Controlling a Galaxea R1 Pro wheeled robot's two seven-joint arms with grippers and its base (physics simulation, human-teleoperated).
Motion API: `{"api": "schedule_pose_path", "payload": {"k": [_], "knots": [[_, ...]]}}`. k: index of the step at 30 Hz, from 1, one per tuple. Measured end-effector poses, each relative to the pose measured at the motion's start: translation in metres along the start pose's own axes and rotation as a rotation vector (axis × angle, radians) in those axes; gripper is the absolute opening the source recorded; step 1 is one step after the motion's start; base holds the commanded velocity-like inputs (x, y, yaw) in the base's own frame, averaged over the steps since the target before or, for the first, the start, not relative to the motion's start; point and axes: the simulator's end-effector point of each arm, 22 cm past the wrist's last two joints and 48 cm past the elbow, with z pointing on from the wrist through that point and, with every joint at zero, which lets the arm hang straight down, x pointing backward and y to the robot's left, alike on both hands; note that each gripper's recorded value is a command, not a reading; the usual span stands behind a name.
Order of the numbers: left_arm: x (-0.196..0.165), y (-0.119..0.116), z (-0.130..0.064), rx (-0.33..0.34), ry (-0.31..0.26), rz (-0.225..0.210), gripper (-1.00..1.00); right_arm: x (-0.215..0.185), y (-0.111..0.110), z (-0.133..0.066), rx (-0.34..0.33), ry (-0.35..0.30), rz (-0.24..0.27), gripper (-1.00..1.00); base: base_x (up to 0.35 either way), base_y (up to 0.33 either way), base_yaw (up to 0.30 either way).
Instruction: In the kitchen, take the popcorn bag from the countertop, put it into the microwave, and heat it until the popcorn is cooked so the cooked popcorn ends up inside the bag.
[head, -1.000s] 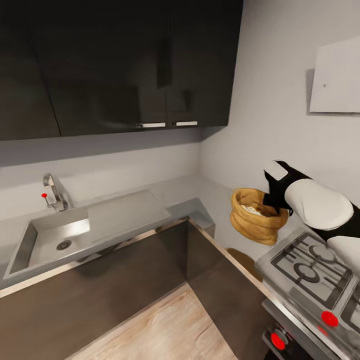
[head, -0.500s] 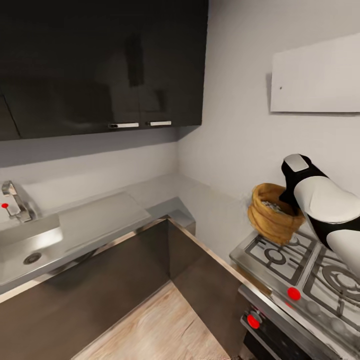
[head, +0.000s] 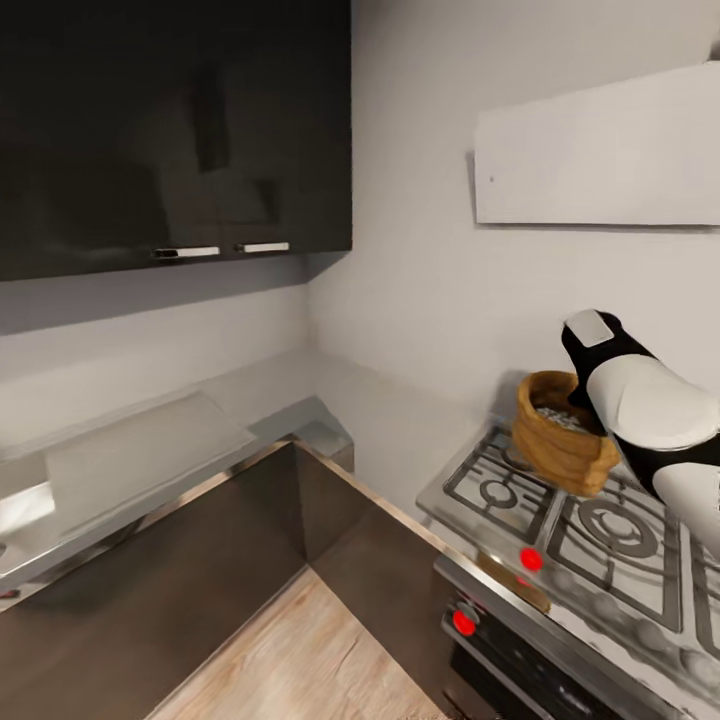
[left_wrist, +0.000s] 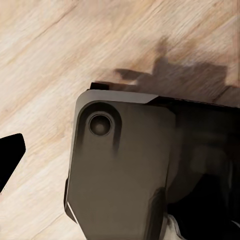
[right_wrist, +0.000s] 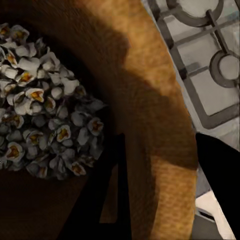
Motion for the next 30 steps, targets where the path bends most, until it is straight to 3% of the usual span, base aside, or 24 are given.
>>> {"api": "schedule_pose_path", "payload": {"k": [5,10,16,25,30], "knots": [[-0.001,0.003,0.000,-0.005,0.000,0.000,1.00,-0.008,-0.001,-0.001,0.008,-0.034,-0.021,-1.00,-0.300,0.000,-0.029],[-0.001,0.004,0.000,-0.006,0.000,-0.001,1.00,-0.008,0.006,0.000,-0.026,-0.027,-0.037,-1.00,-0.336,0.001,-0.001],[-0.001,0.005,0.000,-0.007,-0.001,-0.003,1.00,-0.002,0.001,0.011,-0.002,-0.022,-0.046,-1.00,-0.337,0.111,-0.001],[-0.001,0.005,0.000,-0.007,-0.001,-0.003,1.00,-0.003,-0.002,0.010,0.011,-0.025,-0.041,-1.00,-0.330,0.174,-0.231],[-0.001,0.005,0.000,-0.007,-0.001,0.000,1.00,0.002,0.003,0.009,0.004,-0.023,-0.055,-1.00,-0.329,0.141,-0.056]]}}
